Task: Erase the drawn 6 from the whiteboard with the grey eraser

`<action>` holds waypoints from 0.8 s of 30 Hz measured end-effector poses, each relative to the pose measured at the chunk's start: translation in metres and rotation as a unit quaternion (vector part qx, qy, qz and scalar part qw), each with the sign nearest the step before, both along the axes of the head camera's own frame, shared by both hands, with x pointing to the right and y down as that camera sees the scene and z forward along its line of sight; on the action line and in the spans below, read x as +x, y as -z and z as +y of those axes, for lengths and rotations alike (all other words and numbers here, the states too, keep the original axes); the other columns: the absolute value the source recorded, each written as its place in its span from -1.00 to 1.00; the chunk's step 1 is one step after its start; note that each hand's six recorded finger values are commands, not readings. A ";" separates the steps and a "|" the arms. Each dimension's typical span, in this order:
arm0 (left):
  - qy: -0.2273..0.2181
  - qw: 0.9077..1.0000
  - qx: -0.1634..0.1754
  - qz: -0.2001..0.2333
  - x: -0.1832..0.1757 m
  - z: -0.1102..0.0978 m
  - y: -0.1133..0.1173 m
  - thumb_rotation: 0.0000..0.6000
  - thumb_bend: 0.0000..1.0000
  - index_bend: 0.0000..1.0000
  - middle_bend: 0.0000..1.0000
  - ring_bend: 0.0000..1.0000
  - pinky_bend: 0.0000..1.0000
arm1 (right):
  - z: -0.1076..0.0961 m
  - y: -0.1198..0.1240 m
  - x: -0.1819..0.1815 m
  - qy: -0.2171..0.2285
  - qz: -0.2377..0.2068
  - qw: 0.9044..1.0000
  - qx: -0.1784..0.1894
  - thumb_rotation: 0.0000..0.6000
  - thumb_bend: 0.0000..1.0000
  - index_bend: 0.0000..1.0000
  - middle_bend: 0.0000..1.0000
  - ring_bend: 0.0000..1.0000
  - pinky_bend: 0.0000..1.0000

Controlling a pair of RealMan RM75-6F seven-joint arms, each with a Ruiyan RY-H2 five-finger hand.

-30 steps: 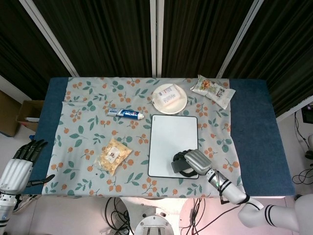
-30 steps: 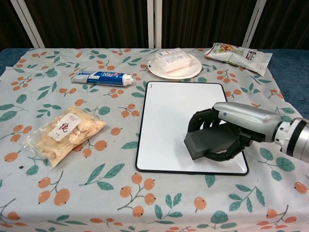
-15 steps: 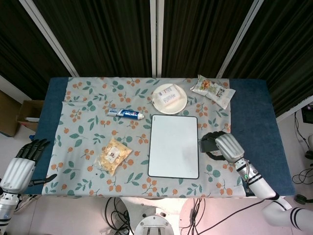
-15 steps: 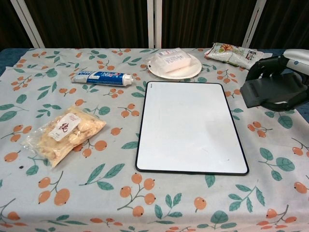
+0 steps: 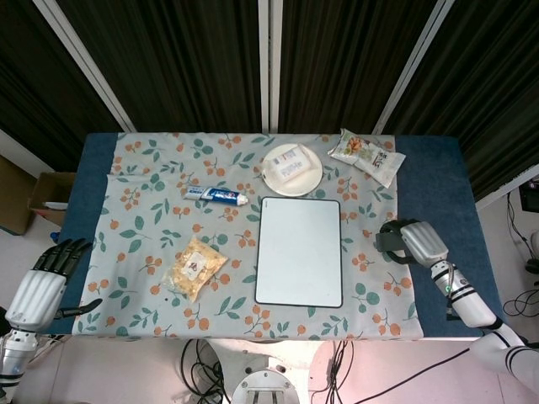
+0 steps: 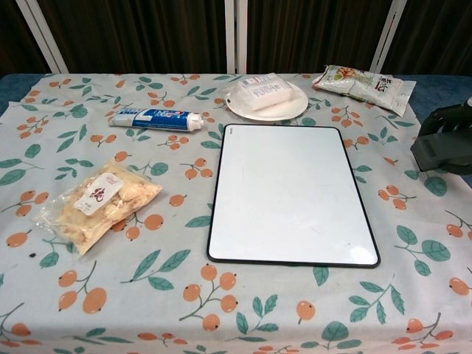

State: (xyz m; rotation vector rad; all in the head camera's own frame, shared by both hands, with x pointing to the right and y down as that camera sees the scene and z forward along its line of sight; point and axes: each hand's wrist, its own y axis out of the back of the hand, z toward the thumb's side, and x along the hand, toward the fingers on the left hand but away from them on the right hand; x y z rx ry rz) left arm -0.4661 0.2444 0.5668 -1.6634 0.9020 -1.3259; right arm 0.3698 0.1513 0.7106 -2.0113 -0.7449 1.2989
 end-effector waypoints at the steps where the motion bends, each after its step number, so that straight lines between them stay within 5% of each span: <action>1: 0.000 1.000 0.000 0.000 0.000 0.000 0.000 0.44 -0.84 -0.80 -0.81 -0.86 -0.68 | 0.001 -0.003 -0.001 0.002 -0.003 1.000 -0.002 1.00 -0.40 0.37 0.03 -0.06 0.10; 5: 0.001 1.000 -0.001 0.000 -0.001 0.001 -0.001 0.45 -0.84 -0.80 -0.81 -0.86 -0.67 | 0.005 -0.009 -0.006 0.010 -0.013 1.000 -0.006 1.00 -0.44 0.20 -0.08 -0.20 0.01; 12: 0.003 1.000 -0.001 0.000 -0.003 0.002 -0.001 0.46 -0.84 -0.80 -0.81 -0.86 -0.68 | 0.012 -0.016 -0.002 0.022 0.002 0.999 -0.029 1.00 -0.69 -0.92 -0.83 -0.99 -0.90; 15: 0.004 1.000 -0.001 0.001 -0.004 0.002 0.000 0.47 -0.84 -0.80 -0.81 -0.86 -0.68 | 0.012 -0.012 -0.001 0.020 -0.002 1.000 -0.023 1.00 -0.77 -1.00 -1.00 -1.00 -1.00; 24: 0.006 1.000 0.002 0.004 -0.005 0.003 0.000 0.47 -0.84 -0.80 -0.81 -0.86 -0.67 | 0.012 0.020 0.007 0.024 -0.014 0.999 0.033 1.00 -0.85 -1.00 -1.00 -1.00 -1.00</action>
